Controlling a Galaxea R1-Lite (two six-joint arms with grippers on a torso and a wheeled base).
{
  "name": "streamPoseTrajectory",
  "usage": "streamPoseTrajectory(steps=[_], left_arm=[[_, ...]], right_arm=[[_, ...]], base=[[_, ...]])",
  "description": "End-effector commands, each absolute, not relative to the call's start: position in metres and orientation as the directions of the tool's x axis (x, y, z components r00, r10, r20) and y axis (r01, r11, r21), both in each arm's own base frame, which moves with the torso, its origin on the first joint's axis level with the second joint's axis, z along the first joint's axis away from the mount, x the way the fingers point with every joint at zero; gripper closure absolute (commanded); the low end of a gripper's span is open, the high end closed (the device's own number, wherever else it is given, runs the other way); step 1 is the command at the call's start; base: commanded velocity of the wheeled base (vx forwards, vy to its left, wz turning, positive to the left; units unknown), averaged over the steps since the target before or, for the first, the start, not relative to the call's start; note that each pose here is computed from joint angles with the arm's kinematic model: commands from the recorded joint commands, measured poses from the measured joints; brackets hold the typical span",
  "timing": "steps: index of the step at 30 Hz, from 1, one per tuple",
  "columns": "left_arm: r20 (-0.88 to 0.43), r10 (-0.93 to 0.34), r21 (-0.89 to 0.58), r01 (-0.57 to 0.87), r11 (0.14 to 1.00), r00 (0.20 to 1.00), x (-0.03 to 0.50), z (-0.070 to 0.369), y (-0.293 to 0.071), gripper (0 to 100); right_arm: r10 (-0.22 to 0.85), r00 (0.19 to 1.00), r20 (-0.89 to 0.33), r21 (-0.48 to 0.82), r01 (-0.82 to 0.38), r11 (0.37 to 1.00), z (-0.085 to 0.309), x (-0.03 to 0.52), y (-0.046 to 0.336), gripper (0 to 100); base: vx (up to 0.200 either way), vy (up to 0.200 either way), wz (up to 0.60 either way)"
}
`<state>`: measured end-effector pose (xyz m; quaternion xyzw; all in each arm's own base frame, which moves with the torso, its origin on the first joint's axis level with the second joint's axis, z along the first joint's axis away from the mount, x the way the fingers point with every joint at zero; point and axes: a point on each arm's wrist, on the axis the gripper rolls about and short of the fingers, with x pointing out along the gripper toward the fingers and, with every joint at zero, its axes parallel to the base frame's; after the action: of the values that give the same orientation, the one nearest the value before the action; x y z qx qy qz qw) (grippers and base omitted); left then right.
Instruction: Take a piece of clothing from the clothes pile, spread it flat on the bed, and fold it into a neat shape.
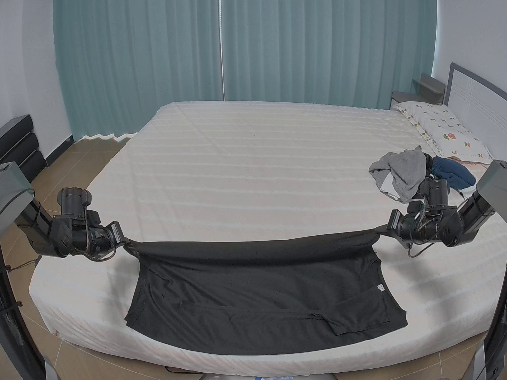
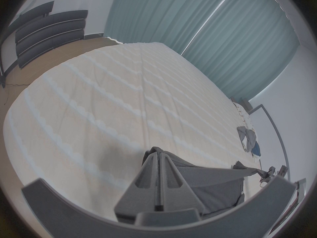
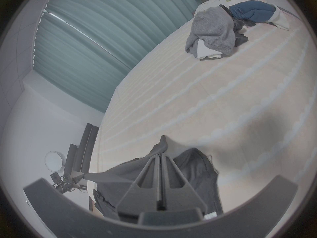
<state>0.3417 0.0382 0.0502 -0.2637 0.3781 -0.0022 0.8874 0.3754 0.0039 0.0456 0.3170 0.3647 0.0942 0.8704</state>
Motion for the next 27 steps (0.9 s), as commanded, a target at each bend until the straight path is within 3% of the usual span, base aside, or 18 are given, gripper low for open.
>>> streamPoseTrajectory(steps=[1, 13, 24, 25, 27], left_arm=[[-0.707, -0.208, -0.441, -0.192, 0.876, 0.676, 0.318, 0.045, 0.036, 100], [-0.793, -0.226, -0.403, -0.208, 0.891, 0.566, 0.295, 0.013, 0.030, 100], [-0.815, -0.241, -0.396, -0.204, 0.895, 0.528, 0.287, 0.005, 0.028, 100], [-0.814, -0.242, -0.397, -0.200, 0.896, 0.528, 0.287, 0.005, 0.027, 100], [-0.815, -0.246, -0.397, -0.197, 0.896, 0.524, 0.286, 0.006, 0.025, 100]], right_arm=[[0.393, 0.682, -0.616, 0.592, 0.071, 0.803, 0.042, 0.349, 0.002, 100], [0.392, 0.557, -0.733, 0.513, 0.073, 0.855, -0.005, 0.327, 0.001, 100], [0.393, 0.520, -0.759, 0.492, 0.063, 0.868, -0.021, 0.325, 0.001, 100], [0.393, 0.521, -0.758, 0.492, 0.062, 0.868, -0.021, 0.326, 0.001, 0], [0.396, 0.533, -0.748, 0.500, 0.058, 0.864, -0.017, 0.327, 0.001, 0]], base=[[0.000, 0.000, 0.00], [0.000, 0.000, 0.00], [0.000, 0.000, 0.00], [0.000, 0.000, 0.00], [0.000, 0.000, 0.00]])
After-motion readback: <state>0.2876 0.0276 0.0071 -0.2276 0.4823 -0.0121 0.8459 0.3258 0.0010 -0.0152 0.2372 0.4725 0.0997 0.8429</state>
